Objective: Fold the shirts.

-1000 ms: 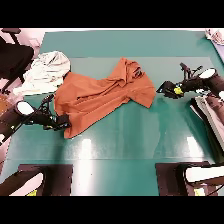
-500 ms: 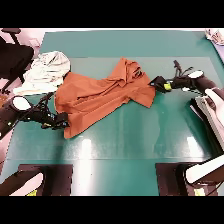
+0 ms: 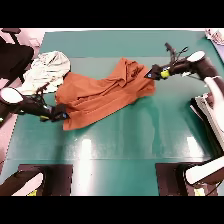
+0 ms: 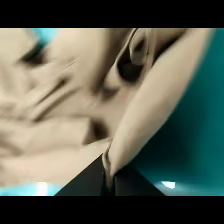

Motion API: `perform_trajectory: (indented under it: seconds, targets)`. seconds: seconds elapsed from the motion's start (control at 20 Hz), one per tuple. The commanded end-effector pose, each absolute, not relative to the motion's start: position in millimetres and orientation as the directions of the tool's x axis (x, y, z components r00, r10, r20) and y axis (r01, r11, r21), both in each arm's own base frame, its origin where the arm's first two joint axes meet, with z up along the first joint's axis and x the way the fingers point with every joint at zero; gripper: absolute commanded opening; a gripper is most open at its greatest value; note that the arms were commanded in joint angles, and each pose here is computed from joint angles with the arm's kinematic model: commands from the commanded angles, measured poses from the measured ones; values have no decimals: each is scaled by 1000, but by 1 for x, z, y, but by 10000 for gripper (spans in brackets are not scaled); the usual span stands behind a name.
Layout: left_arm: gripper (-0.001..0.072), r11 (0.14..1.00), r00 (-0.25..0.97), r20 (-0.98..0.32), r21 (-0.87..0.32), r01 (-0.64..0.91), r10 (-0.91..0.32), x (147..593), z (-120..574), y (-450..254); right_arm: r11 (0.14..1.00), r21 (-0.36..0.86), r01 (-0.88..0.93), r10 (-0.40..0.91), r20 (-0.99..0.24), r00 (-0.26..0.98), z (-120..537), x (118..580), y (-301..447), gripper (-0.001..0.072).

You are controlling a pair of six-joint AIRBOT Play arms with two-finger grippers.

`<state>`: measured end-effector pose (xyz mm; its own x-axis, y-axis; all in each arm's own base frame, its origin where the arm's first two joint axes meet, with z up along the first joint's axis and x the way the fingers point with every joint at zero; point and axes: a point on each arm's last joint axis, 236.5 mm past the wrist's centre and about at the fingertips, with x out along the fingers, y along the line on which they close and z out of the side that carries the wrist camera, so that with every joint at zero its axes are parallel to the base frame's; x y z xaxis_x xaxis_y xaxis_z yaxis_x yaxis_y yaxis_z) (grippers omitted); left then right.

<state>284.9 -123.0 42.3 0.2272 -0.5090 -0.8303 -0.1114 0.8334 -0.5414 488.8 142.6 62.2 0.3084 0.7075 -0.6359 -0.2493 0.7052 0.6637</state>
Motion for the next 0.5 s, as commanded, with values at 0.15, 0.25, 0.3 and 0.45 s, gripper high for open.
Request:
perform_trajectory:
  seconds: [0.15,0.25,0.3,0.45]
  targets:
    - [28,840,714,-599,-541,-27,-363,316,256,-65,691,489,-532,714,-342,611,306,427,108,18]
    - [28,854,837,-449,-518,40,-312,309,342,-52,693,378,-614,708,-193,680,395,389,102,18]
    - [27,865,880,-376,-496,75,-292,298,381,-50,711,292,-640,691,-124,712,437,365,100,18]
    - [27,900,966,-146,-415,135,-212,237,487,-48,787,8,-617,615,65,786,539,283,106,17]
